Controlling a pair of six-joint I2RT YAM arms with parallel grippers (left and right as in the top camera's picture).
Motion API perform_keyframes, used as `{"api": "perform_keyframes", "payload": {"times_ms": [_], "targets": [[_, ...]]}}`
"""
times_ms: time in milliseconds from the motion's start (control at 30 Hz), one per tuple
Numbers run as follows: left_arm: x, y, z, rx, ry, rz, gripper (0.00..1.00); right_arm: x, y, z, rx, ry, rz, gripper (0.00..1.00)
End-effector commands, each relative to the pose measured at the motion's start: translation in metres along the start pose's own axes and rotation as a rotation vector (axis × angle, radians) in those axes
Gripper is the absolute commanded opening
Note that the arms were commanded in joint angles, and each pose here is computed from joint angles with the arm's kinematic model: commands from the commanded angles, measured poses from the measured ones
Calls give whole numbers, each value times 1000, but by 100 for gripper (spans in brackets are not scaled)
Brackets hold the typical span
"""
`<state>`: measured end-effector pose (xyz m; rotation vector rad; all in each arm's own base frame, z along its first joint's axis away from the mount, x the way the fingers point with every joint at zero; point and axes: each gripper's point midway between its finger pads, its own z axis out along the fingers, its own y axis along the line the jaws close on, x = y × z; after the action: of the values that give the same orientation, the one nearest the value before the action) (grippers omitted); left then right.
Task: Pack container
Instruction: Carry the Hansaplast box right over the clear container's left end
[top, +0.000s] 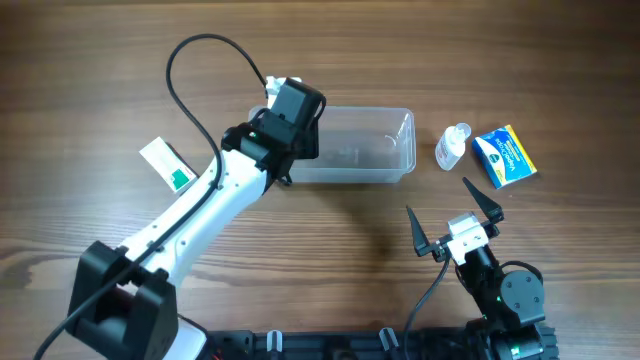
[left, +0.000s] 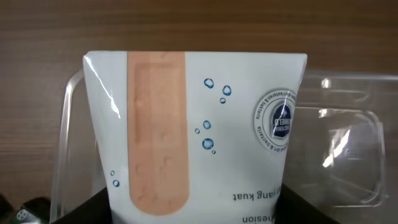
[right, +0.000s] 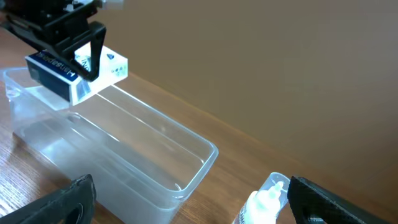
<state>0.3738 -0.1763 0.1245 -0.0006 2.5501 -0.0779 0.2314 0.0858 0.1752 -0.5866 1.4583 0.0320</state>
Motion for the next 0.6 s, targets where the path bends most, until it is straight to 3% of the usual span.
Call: {"api": "perform_keyframes", "payload": {"times_ms": [0,567], "targets": [[3,20,13,-63,27,-10,64,-3,1,0,-9,-16,-7,100],[11,37,20,-15,119,-78,66,-3,1,0,-9,-16,-7,100]]}}
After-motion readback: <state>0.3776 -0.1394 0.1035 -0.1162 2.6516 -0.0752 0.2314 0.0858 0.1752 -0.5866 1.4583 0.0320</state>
